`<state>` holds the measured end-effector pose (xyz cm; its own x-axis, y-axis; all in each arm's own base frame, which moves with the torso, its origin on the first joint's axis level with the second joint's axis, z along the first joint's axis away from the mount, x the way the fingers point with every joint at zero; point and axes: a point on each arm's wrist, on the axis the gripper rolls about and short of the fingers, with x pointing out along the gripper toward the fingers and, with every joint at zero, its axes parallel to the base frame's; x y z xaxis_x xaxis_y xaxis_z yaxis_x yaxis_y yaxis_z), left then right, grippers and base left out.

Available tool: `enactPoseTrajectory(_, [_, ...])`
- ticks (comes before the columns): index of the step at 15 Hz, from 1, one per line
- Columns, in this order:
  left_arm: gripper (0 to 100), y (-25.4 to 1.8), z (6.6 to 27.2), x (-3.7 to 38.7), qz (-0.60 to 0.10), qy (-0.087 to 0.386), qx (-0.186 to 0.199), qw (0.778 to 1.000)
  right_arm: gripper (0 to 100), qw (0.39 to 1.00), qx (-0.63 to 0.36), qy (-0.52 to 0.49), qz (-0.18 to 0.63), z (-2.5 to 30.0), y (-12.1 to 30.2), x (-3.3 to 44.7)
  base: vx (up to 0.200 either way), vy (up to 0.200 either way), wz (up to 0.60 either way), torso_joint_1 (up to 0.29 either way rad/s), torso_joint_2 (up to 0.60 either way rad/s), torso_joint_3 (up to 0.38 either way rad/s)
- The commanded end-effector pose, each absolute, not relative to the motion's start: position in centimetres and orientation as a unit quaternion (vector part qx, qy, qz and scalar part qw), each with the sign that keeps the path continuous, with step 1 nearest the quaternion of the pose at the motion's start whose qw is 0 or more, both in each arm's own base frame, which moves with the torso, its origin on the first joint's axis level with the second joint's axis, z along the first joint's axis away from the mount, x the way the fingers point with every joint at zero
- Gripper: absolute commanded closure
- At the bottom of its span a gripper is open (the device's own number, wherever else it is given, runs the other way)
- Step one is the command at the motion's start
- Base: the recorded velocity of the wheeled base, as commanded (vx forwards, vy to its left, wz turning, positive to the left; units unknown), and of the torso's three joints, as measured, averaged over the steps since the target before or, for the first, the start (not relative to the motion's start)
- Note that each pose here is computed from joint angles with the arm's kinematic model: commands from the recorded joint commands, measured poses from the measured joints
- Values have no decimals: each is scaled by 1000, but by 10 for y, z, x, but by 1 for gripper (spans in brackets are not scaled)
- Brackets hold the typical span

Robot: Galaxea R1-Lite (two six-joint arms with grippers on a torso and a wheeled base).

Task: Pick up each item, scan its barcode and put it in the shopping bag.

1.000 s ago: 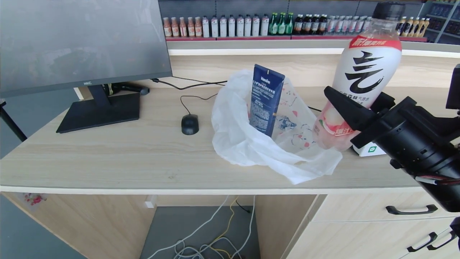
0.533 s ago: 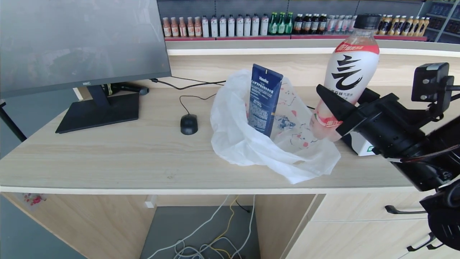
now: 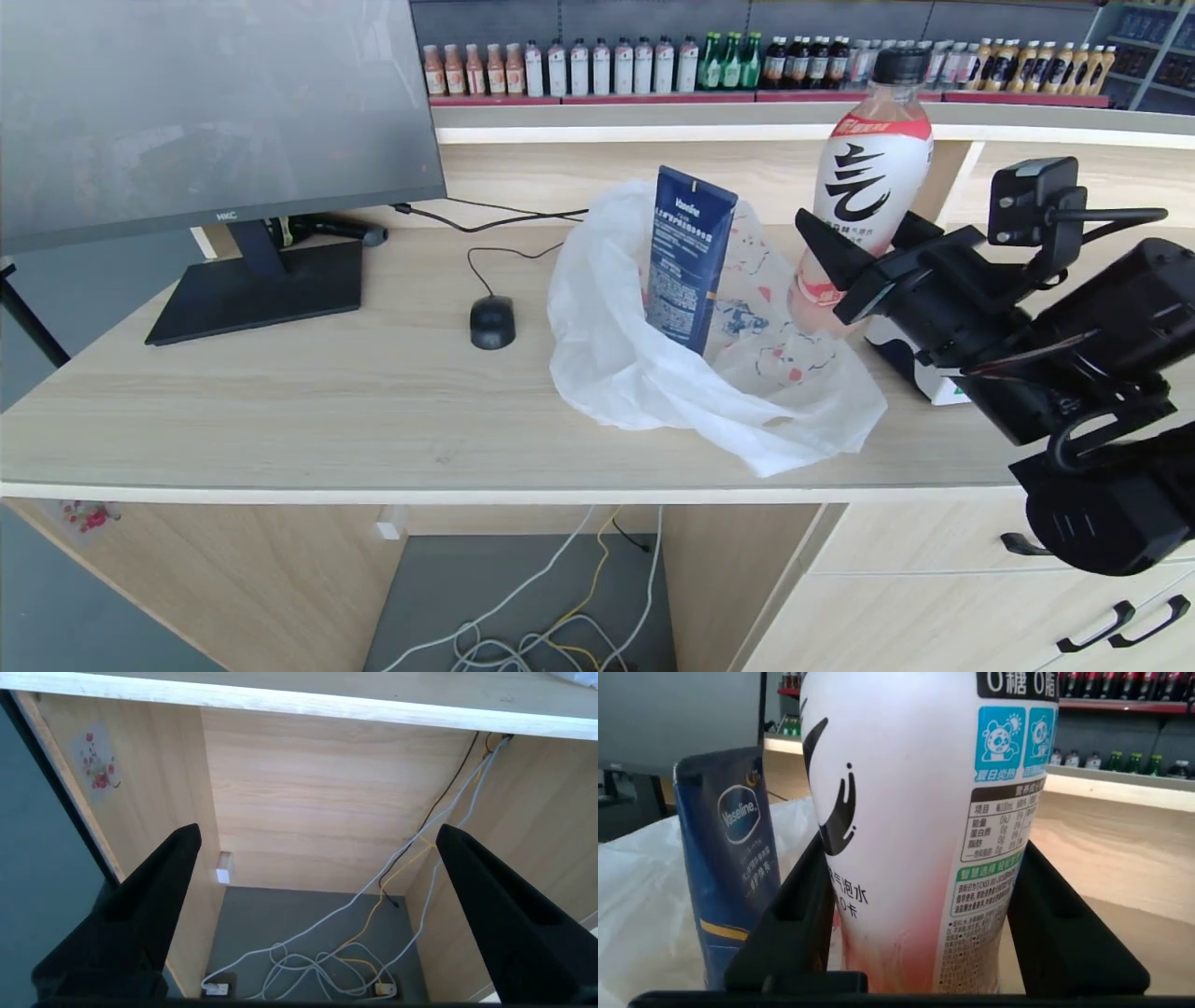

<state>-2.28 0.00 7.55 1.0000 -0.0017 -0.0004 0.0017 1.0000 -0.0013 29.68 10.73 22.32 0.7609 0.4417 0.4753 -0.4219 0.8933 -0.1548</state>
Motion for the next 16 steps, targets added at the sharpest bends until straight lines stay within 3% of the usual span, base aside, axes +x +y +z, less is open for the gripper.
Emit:
enactPoseTrajectory(1, [0,0,75,-23,-1,0,-1,1000,100,940,-14,-249,231,214,112,312,0,0,0,0,0,0])
enactPoseTrajectory(5, [0,0,75,-23,-1,0,-1,1000,100,939,-11,-254,231,207,120,337,0,0,0,0,0,0])
enactPoseTrajectory(9, [0,0,75,-23,-1,0,-1,1000,100,933,-7,-273,236,215,128,341,0,0,0,0,0,0])
enactPoseTrajectory(16, [0,0,75,-23,-1,0,-1,1000,100,931,-3,-261,256,203,147,347,0,0,0,0,0,0])
